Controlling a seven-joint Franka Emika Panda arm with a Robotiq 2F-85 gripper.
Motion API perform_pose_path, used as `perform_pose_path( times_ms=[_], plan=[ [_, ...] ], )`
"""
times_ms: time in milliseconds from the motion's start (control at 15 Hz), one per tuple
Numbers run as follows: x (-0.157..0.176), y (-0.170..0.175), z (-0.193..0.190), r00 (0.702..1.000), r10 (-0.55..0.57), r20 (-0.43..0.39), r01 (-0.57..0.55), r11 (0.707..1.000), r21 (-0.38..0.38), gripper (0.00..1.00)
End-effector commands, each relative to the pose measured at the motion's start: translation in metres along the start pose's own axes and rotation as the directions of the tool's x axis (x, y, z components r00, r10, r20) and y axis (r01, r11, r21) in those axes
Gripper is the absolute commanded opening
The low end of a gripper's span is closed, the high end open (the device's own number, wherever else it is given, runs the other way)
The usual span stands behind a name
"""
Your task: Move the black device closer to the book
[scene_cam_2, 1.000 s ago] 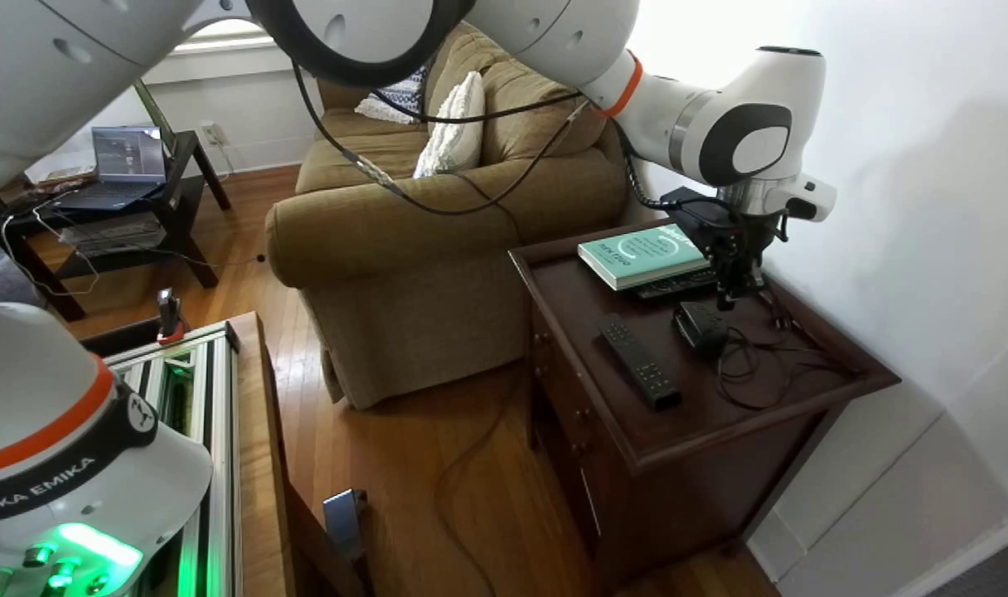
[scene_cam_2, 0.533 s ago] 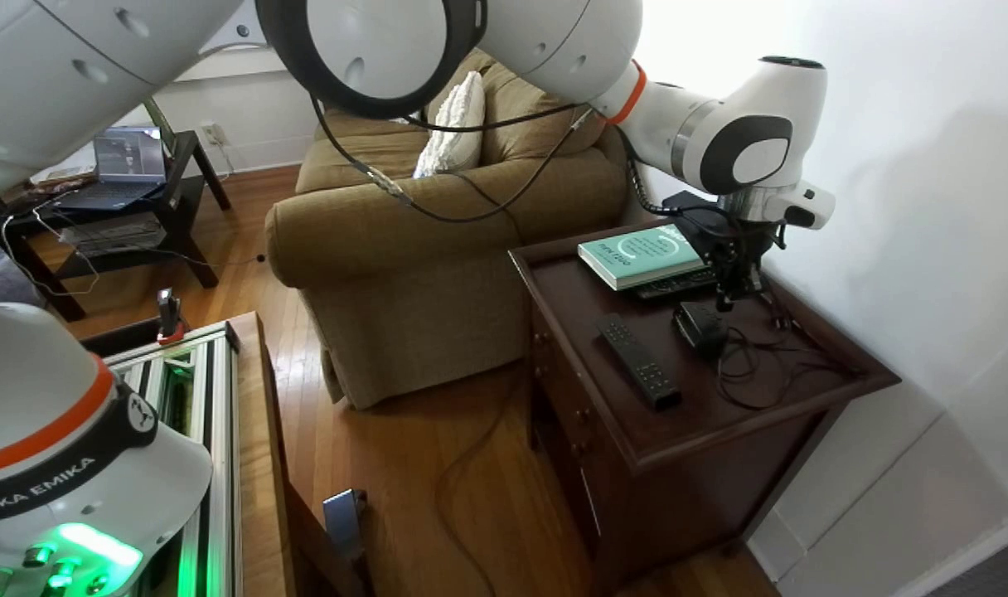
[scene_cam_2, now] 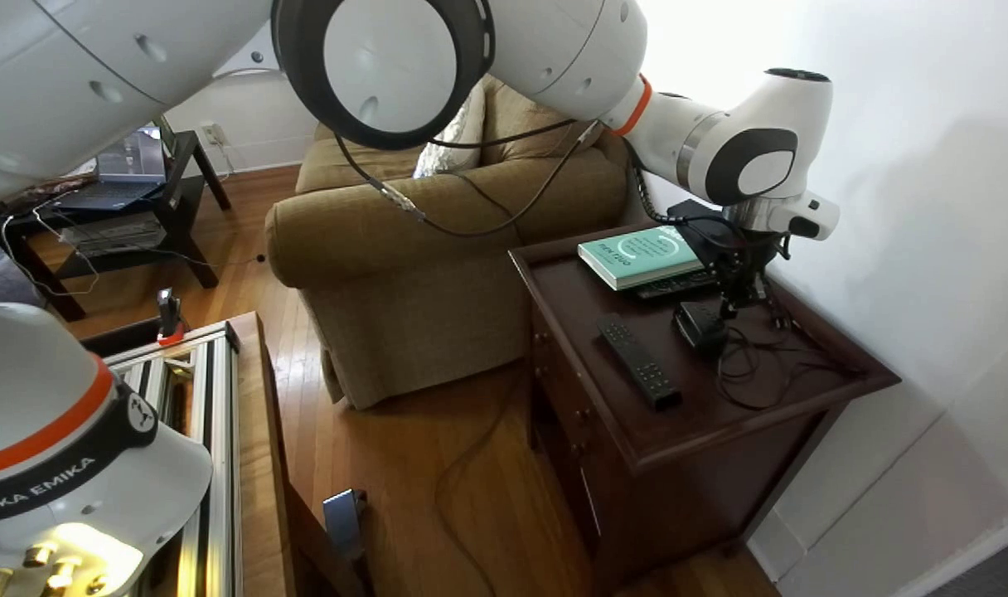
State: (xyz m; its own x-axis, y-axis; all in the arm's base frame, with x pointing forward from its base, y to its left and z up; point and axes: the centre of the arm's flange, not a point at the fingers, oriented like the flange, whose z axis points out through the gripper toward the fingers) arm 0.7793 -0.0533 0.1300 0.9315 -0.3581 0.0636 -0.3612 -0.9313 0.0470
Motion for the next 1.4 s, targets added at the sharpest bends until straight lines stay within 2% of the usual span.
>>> perform_pose_path(
  times_ms=[0,600,1333],
  plan=[
    [0.016,-0.002,0.008,0.999,0.006,0.032,-0.006,1.000,0.012,0.00],
    [0.018,-0.007,0.000,0.998,0.010,0.061,-0.011,1.000,0.011,0.00],
    [0.018,-0.006,0.014,0.997,0.020,0.068,-0.022,1.000,0.022,0.00]
  ],
)
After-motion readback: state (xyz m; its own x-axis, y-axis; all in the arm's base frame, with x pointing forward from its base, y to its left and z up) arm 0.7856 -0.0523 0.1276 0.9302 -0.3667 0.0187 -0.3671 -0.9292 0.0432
